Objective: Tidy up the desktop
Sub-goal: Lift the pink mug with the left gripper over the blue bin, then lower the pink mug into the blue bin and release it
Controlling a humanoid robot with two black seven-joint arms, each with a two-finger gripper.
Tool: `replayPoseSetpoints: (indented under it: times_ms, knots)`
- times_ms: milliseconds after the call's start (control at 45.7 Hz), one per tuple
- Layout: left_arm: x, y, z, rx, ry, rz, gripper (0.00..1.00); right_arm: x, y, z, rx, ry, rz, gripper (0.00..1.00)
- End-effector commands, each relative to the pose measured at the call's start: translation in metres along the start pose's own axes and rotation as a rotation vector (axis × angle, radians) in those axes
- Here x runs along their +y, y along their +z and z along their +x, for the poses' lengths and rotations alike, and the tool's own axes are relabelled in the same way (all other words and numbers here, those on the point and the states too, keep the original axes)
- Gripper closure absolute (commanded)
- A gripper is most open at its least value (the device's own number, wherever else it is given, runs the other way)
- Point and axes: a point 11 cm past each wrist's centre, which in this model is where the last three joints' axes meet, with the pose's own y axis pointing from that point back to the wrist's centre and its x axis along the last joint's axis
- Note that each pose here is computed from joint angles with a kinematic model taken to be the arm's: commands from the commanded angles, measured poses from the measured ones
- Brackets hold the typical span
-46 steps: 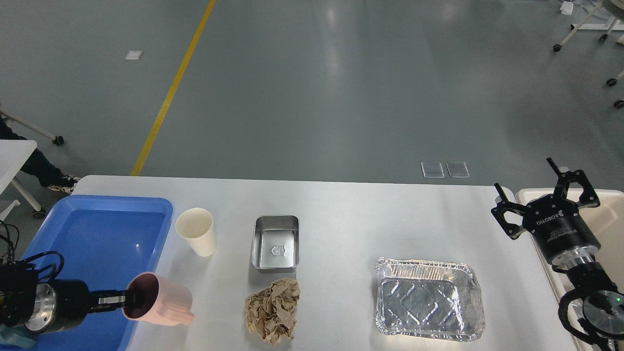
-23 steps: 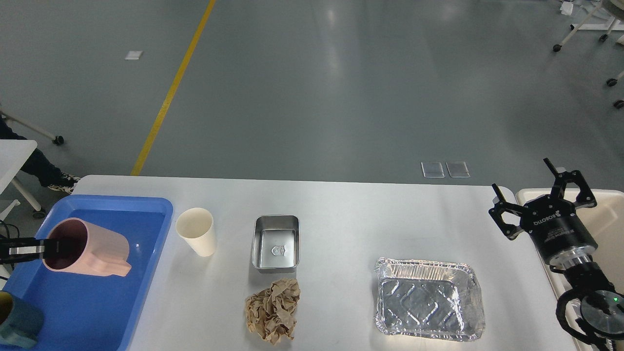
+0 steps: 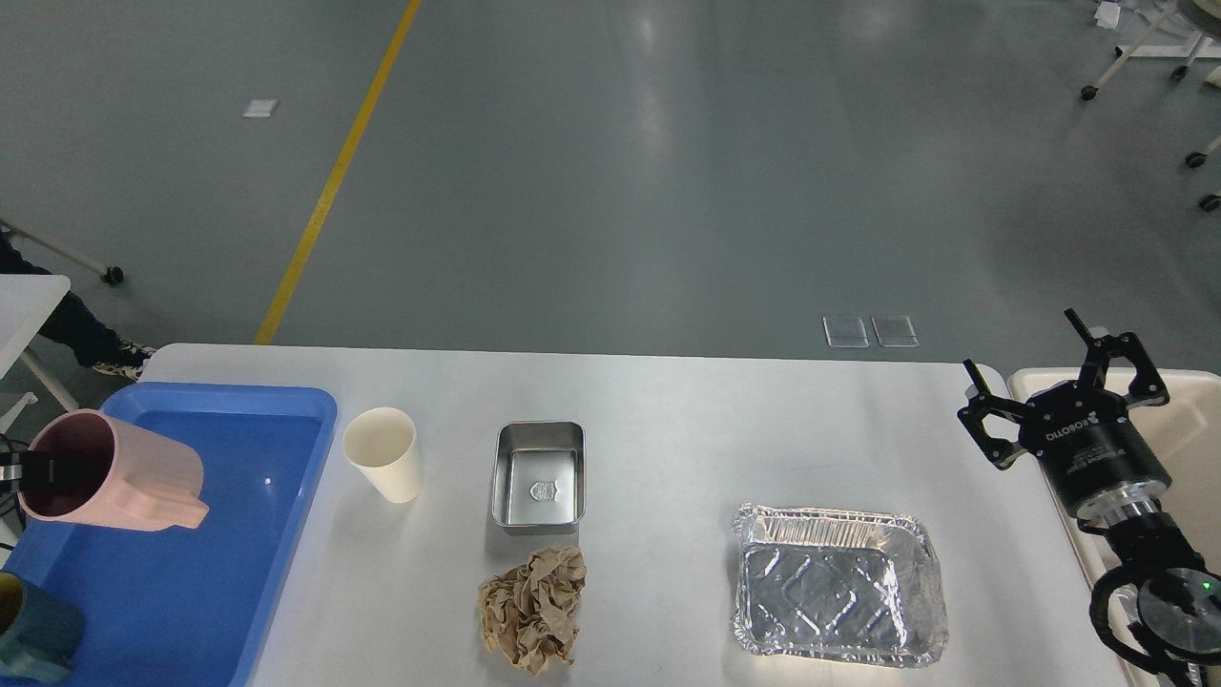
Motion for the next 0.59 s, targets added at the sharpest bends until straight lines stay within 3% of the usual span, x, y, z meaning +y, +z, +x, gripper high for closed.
replayPoseSetpoints:
  times_ms: [0, 569]
  knots:
    - [-0.009, -0.022, -0.018, 0.034, -0.009, 0.055, 0.99, 0.000, 0.001, 0.000, -0.001, -0.001, -0.001, 0.00]
    - [-0.087, -0.057, -0.073, 0.095, -0.100, 0.091, 0.98, 0.002, 0.003, 0.001, -0.007, 0.003, -0.004, 0.00]
